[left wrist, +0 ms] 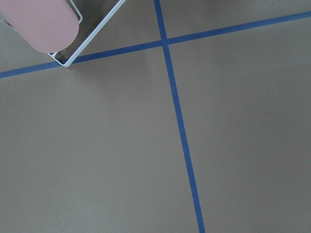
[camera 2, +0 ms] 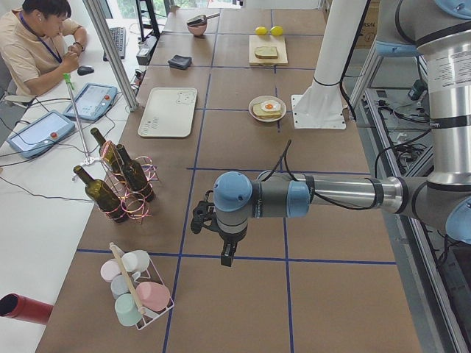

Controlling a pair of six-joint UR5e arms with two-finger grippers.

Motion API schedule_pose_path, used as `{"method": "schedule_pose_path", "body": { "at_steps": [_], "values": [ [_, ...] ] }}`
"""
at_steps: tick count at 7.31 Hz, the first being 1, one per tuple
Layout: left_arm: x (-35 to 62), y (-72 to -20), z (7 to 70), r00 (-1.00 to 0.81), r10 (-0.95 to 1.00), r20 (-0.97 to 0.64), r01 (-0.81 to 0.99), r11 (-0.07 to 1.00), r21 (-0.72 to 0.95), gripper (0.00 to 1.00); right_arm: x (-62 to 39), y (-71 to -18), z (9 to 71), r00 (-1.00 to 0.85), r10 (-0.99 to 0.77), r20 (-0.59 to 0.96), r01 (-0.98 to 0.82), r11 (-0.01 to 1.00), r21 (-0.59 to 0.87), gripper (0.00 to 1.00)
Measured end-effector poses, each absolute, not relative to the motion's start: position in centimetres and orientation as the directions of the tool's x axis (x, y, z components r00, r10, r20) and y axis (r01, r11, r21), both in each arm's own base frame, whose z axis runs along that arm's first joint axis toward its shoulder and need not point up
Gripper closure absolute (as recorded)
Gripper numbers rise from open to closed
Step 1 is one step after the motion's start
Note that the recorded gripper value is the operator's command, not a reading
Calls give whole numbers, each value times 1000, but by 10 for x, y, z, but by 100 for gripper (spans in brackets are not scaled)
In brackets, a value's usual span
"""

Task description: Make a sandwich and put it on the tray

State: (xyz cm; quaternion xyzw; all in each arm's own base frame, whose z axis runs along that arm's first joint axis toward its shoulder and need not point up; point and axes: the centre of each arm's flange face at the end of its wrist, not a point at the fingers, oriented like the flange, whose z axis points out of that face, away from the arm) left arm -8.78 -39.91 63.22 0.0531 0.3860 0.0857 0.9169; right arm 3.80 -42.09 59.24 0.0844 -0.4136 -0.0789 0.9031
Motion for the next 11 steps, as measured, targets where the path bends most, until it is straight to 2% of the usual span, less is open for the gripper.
{"method": "schedule_pose_path", "body": {
  "at_steps": [2,5,8,11],
  "values": [
    [-88,-399,632,687,199,-699,-116,980,164,0,5,-426,574,599,-295,744,102,950,294,0],
    [-88,-399,632,687,199,-699,-116,979,165,0,-90,-388,560,539,-211,815,36,973,228,1],
    [-88,-399,632,686,199,-700,-116,979,165,0,-137,-315,578,516,-128,847,-37,985,171,14],
    [-85,-399,631,671,199,-714,-114,979,166,0,-162,-288,583,502,-107,858,-51,987,153,23]
  ]
}}
